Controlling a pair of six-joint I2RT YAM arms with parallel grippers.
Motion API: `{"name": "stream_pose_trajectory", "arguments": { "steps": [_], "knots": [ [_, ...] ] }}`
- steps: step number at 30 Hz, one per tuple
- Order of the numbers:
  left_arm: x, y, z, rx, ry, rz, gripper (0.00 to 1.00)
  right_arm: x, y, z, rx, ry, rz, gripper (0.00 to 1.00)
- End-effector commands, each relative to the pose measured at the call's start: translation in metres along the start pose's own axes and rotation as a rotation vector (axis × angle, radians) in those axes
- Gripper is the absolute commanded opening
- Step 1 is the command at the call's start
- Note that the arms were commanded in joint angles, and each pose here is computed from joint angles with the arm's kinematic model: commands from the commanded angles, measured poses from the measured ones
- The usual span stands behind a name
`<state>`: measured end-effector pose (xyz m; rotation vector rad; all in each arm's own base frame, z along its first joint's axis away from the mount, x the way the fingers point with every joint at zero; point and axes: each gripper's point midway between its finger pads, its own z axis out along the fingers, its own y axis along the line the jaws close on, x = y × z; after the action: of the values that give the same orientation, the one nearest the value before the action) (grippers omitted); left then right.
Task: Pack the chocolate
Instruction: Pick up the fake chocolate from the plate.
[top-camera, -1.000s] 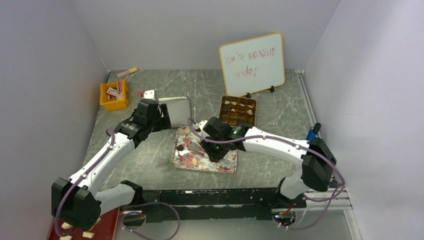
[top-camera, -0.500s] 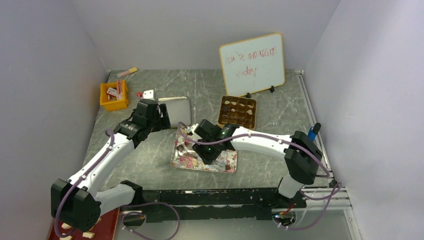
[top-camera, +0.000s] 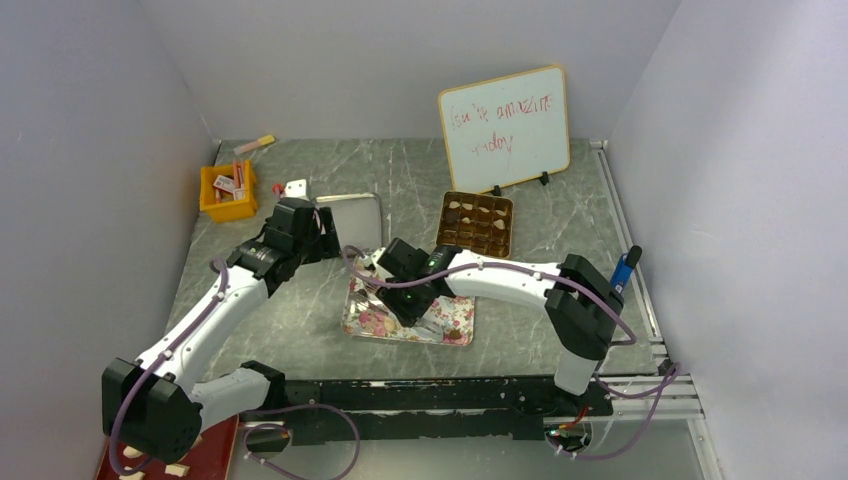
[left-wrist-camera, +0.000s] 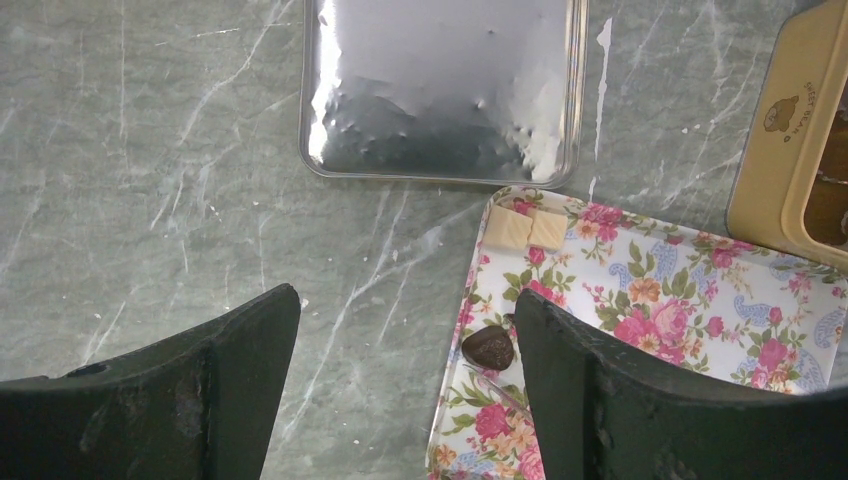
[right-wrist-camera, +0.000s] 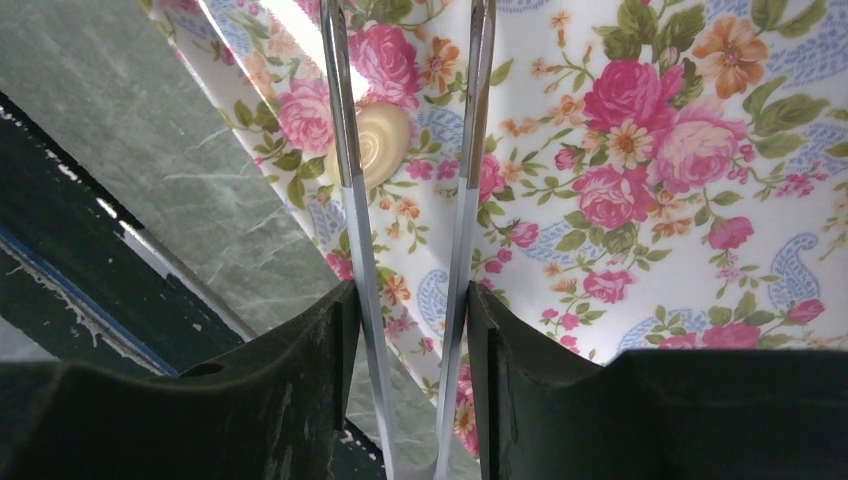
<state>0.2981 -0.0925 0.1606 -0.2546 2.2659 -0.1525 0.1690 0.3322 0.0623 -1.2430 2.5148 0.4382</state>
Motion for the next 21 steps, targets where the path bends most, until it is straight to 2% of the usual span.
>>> {"name": "stream_pose_trajectory", "arguments": {
  "steps": [1,5,7,10,21],
  "knots": [
    [-0.012,0.001,-0.007,-0.003,-0.042,-0.021,0.84,-0.023,-0.001,-0.001,0.023,-0.057,-0.029,0.43],
    [-0.011,0.002,-0.006,-0.005,-0.041,-0.022,0.84,-0.021,-0.005,0.000,0.045,-0.052,-0.020,0.28],
    [-0.010,0.003,-0.006,-0.007,-0.039,-0.024,0.84,-0.022,-0.006,-0.002,0.050,-0.060,-0.011,0.12],
    [-0.010,0.002,-0.005,-0.004,-0.038,-0.023,0.84,-0.023,-0.005,-0.009,0.052,-0.074,0.000,0.00],
    [-0.012,-0.002,-0.001,0.006,-0.038,-0.031,0.84,-0.040,-0.005,-0.062,0.086,-0.198,0.067,0.00]
  ]
}}
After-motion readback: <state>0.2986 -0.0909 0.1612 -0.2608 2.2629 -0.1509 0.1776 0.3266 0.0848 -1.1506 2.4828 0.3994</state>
